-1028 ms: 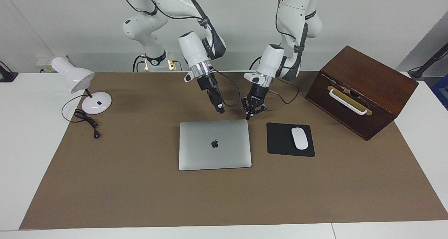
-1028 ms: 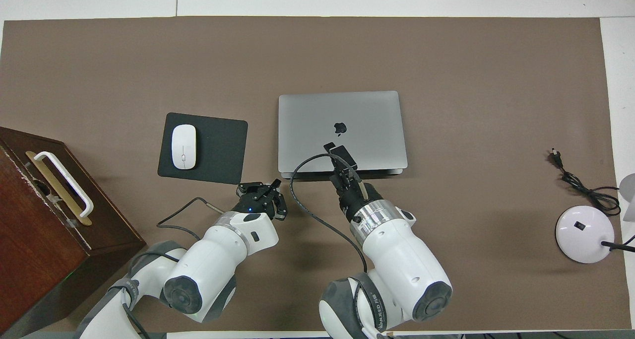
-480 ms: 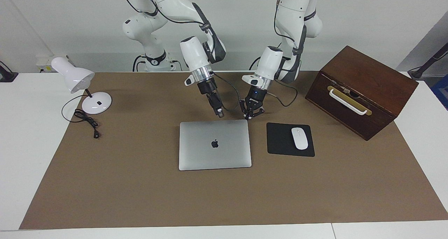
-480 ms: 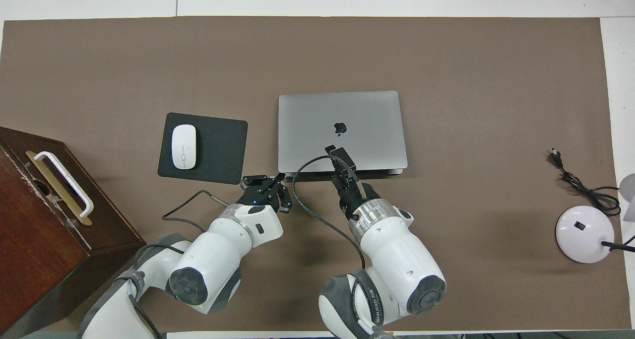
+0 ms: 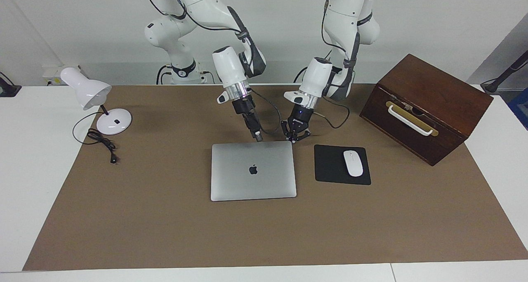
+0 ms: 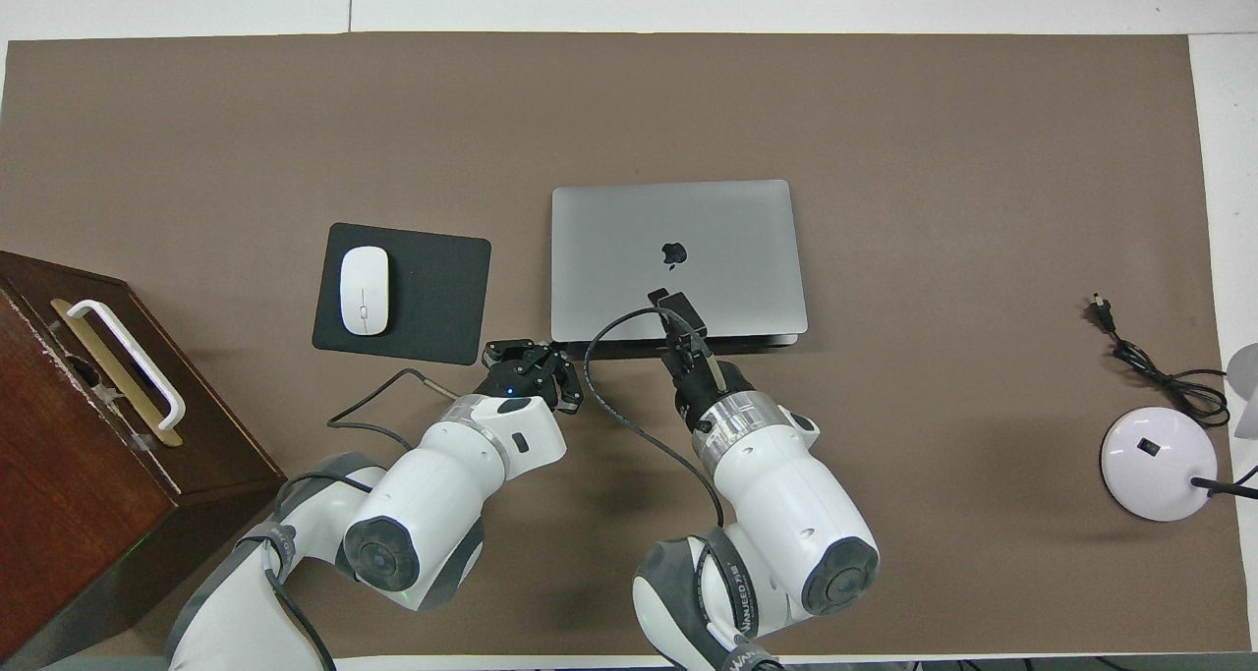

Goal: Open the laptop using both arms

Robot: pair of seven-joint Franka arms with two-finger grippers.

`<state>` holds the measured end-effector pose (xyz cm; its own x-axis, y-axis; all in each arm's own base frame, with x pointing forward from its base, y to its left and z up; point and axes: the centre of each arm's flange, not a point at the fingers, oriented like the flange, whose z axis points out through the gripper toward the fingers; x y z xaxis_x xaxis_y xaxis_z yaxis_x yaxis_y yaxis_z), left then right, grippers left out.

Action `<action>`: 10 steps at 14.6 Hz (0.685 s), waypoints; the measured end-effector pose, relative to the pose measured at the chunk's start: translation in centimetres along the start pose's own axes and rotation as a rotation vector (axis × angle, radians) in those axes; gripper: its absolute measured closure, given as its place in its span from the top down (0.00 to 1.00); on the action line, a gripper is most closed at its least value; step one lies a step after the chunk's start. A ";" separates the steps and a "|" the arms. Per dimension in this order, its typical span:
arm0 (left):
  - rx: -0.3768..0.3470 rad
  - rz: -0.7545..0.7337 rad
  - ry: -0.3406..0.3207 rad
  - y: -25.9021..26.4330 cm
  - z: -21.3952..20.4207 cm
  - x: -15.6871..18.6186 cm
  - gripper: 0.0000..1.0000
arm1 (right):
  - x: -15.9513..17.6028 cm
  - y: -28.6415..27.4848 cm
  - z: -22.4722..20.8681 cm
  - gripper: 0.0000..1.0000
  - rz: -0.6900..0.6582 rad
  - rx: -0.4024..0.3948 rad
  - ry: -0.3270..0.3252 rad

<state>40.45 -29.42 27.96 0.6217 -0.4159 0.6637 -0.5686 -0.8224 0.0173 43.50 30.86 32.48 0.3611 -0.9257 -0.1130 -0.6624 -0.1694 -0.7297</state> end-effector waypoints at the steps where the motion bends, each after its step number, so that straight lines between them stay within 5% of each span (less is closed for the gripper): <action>1: 0.001 -0.001 0.000 0.0 0.0 0.0 0.01 | 0.1 0.1 0.1 1.00 0.000 -0.003 0.002; 10: 0.001 -0.003 -0.002 -0.1 1.0 0.3 0.01 | 0.7 0.0 1.8 1.00 -0.003 -0.009 0.019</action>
<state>41.28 -29.85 27.39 0.6244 -0.4140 0.6623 -0.5661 -0.8242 0.0185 44.90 30.83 31.19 0.3500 -0.9316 -0.0980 -0.6673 -0.1746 -0.7240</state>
